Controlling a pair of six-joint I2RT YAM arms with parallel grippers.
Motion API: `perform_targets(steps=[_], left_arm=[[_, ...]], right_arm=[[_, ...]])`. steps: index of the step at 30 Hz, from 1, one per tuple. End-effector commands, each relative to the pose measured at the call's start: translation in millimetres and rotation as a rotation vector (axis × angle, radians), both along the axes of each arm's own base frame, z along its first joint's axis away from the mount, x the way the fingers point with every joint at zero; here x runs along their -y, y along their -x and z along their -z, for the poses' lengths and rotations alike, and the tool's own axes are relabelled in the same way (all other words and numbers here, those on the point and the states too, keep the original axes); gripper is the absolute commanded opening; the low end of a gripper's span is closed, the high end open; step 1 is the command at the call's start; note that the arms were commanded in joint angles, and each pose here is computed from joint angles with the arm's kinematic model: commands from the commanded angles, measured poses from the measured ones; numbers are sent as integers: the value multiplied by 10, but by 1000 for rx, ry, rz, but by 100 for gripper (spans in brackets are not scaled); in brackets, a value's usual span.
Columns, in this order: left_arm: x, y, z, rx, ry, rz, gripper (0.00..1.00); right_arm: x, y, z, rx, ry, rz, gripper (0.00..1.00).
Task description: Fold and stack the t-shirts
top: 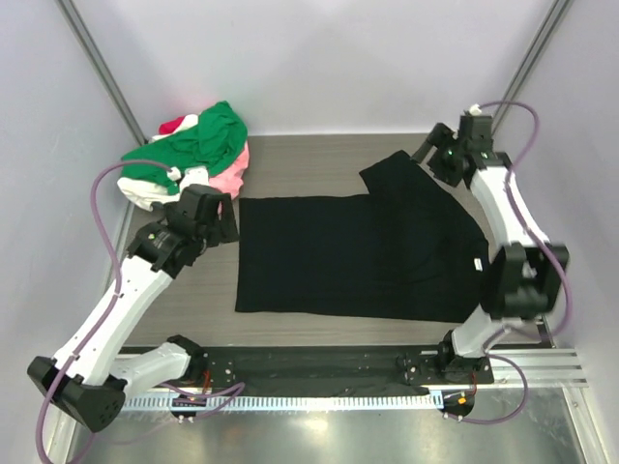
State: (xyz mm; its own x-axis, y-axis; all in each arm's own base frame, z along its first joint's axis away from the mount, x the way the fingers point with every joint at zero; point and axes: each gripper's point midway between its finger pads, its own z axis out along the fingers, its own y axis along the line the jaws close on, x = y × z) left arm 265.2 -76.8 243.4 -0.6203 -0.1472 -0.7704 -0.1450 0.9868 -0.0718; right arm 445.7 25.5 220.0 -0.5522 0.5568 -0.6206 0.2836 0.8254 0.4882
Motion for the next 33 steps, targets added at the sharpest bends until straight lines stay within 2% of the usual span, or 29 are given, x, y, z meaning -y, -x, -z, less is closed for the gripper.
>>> perform_targets(steps=[1,2,3,6,11,12,14,15,17,18,25,26,29,30,32,33], left_arm=[[-476,47,189,-19,-245,-132,88],[-486,36,192,-8,-248,-138,88],[-492,36,254,-9,-253,-138,88],[-451,-43,320,-11,-262,-126,87],[-482,-101,522,-121,-350,-153,80],[-474,-104,544,-132,-353,-152,79],[-433,-100,601,-153,-346,-131,78],[-419,-102,610,-156,-340,-126,77],[-404,-98,627,-158,-333,-118,77],[-398,-103,624,-155,-334,-114,77],[-370,-111,682,-175,-332,-99,77],[-366,-113,678,-174,-331,-98,77],[-356,-108,689,-179,-327,-92,77],[-357,-106,698,-180,-328,-92,77],[-360,-105,693,-177,-327,-93,77],[-359,-104,688,-176,-329,-93,77]], right_arm=[[148,-432,368,-82,153,-14,83],[144,-561,440,-90,176,-24,83],[124,-762,264,-38,202,-43,83],[231,-1223,416,-29,272,-6,82],[284,-1864,869,-11,275,40,82],[122,-1948,895,6,279,21,82],[106,-2129,869,46,290,32,82],[111,-2201,1090,31,302,37,83],[78,-2318,1147,52,311,41,83],[68,-2368,1346,41,314,38,84],[-105,-2485,1682,48,356,18,84],[-121,-2462,1741,35,360,13,82],[-138,-2409,1838,9,371,3,66],[-136,-2392,1873,0,372,1,54],[-121,-2352,1901,-15,377,-3,42],[-137,-2339,1917,-19,375,-10,29]])
